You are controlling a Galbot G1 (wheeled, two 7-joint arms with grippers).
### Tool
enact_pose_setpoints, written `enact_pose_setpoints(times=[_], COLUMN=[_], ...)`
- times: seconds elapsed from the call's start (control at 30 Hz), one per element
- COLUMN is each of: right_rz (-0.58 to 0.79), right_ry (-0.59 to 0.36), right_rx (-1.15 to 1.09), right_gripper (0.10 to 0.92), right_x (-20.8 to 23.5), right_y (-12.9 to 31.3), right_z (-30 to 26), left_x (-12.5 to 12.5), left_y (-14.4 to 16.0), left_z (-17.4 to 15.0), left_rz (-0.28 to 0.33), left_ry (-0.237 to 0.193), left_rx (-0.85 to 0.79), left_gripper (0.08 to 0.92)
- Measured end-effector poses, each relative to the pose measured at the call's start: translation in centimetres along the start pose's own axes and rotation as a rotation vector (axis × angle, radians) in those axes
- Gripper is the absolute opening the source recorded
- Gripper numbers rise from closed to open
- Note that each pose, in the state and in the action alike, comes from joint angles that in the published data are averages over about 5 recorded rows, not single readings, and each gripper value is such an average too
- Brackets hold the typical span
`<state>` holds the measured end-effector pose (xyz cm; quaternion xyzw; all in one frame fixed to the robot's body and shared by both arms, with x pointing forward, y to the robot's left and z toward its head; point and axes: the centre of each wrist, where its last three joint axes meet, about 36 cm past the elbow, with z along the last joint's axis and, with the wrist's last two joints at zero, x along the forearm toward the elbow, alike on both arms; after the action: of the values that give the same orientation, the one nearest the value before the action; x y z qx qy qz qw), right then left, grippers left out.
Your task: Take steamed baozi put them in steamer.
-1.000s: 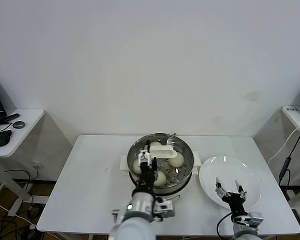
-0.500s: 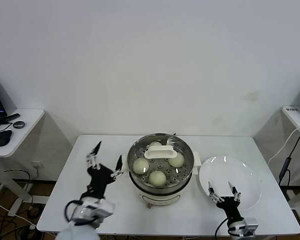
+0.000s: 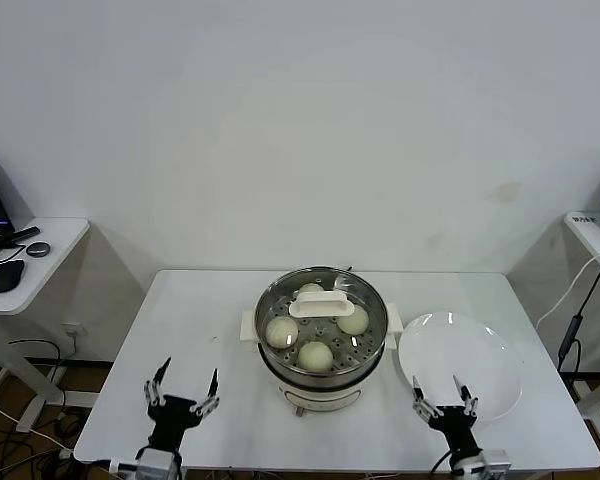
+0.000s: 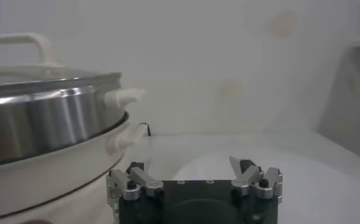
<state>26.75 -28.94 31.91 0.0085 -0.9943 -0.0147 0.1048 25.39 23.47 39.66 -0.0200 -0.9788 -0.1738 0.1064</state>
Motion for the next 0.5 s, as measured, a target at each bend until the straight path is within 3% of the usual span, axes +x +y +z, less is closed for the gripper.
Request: enact_pose_setpoints(times=[0.2, 0.5], right_rz=[0.006, 0.003], right_ry=[0.027, 0.02], right_rx=[0.053, 0.11], right_gripper=[0.823, 0.823], right_x=[1.4, 2.1], right_y=[0.1, 0.5], right_z=[-0.6, -1.5], left_x=[1.5, 2.0], left_y=[-0.1, -0.2], left_z=[1.3, 2.0], left_rz=[0.0, 0.007], left_ry=[0.051, 0.075], left_rx=[0.065, 0.134], left_gripper=[0.823, 0.823])
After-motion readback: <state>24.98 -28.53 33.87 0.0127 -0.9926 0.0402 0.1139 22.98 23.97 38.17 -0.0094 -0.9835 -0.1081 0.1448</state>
